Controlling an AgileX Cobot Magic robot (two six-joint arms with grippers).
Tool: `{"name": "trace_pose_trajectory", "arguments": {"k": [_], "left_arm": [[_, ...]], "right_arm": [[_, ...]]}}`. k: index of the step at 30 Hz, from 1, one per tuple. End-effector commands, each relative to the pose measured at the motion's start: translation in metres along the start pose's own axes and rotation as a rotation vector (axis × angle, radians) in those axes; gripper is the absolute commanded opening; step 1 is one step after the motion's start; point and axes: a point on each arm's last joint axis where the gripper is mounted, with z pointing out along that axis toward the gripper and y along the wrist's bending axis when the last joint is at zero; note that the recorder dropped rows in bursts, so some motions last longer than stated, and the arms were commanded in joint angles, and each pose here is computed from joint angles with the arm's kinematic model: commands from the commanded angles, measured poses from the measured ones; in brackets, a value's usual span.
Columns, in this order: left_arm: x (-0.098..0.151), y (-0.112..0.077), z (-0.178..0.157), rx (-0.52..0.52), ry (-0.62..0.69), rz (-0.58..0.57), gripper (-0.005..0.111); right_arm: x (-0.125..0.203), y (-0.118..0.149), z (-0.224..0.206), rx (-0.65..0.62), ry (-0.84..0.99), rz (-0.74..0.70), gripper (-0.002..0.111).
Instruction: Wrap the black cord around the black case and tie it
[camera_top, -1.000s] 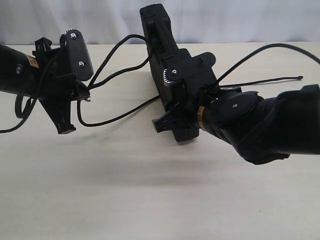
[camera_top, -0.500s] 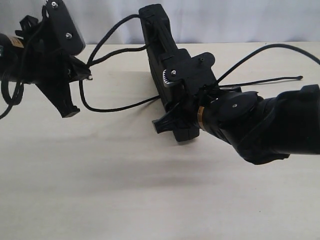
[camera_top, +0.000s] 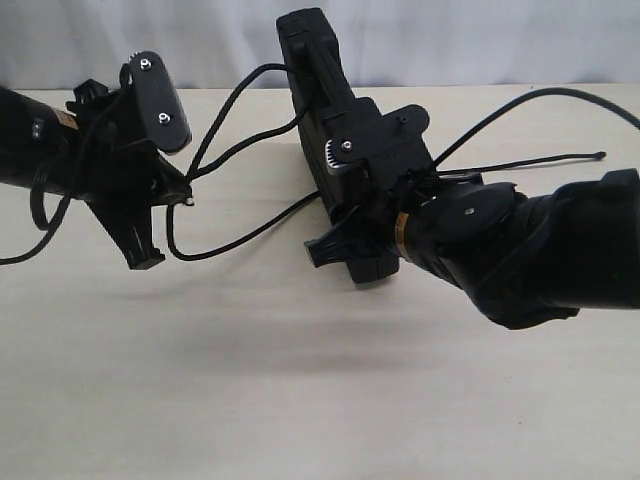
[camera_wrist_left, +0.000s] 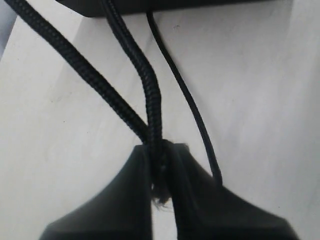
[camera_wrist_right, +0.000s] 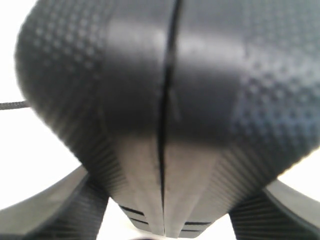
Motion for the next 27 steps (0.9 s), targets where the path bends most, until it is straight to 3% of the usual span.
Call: {"name": "trace_pose_trajectory", "arguments": {"k": [1,17,27], "left_arm": [[-0.005,0.000,0.000,0.001,-0.052,-0.071,0.000],[-0.010,-0.013,0.005,0.156,-0.115,-0.097,0.000],[-0.036,-0.003,0.019,0.350,-0.140,-0.068,0.000]], "right_arm": [[-0.002,-0.001,-0.001,-0.004,-0.009,-0.011,0.004],[-0.002,0.000,-0.001,-0.017,-0.004,-0.013,0.004],[-0.001,0.001,-0.001,-0.026,-0.002,-0.185,0.004]]}}
